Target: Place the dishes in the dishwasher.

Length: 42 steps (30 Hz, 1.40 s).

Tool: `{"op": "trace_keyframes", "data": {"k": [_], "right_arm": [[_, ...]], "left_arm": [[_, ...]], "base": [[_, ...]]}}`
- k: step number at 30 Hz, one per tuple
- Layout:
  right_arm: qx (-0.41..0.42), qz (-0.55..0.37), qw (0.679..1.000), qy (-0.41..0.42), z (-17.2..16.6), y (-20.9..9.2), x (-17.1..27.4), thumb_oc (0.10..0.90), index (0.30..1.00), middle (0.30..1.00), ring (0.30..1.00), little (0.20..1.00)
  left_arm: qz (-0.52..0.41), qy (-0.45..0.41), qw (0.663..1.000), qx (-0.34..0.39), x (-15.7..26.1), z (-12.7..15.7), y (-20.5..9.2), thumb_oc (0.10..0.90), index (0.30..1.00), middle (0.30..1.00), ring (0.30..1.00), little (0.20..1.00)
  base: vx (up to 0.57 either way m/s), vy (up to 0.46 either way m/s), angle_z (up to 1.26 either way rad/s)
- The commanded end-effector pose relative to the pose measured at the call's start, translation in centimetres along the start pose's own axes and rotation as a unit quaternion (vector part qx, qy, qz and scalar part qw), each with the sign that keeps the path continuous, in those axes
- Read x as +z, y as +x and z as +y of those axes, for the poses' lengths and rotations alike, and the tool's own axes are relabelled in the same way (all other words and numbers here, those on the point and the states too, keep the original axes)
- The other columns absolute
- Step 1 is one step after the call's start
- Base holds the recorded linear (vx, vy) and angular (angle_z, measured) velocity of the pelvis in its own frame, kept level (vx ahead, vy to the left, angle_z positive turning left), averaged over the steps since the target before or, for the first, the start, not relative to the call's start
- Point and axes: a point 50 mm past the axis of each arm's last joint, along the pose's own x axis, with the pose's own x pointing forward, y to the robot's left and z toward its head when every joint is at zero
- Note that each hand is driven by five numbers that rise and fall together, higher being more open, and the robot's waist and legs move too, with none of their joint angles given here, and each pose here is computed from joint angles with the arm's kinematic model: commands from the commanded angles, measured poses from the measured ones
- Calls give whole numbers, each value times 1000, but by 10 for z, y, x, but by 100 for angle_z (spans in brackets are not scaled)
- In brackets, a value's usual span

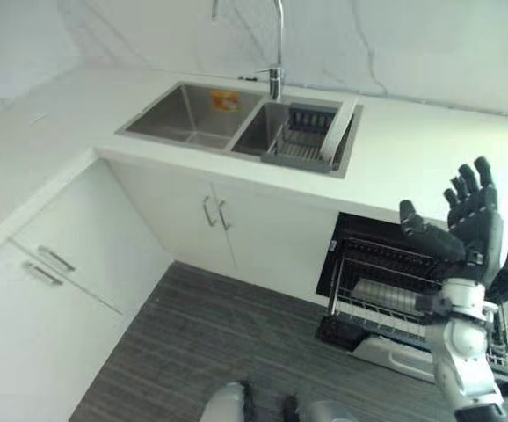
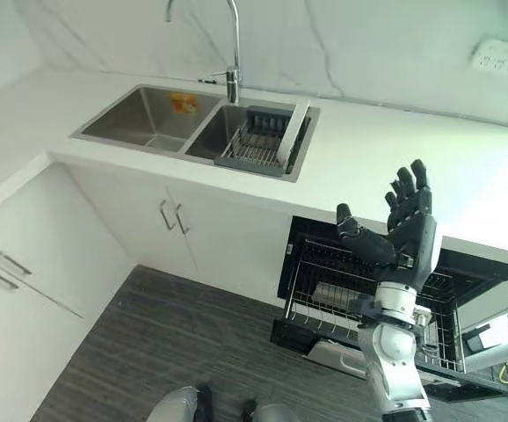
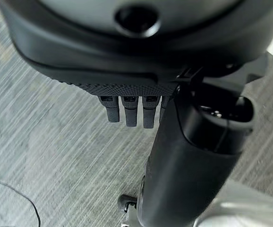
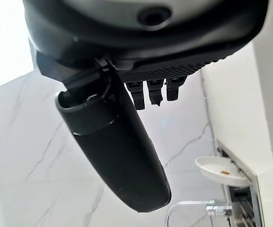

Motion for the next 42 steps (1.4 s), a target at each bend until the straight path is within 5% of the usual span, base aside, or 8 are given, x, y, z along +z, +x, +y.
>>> {"op": "trace_keyframes", "data": {"k": [1,20,42], "right_arm": [[30,-159,987,18,18,24,53,800,900,900,900,900],[100,-126,984,72,46,10,45,800,900,900,900,900],[192,-119,969,97,86,24,59,800,900,900,900,900]], "left_arm": [[40,-13,999,-9,-17,-10,0,800,900,900,900,900],[27,-45,997,64,-30,6,-1,800,900,900,900,900],[-41,61,993,94,1,-3,-1,800,900,900,900,900]], "base": [[193,253,-95],[61,-28,-49],[75,25,-27]]}}
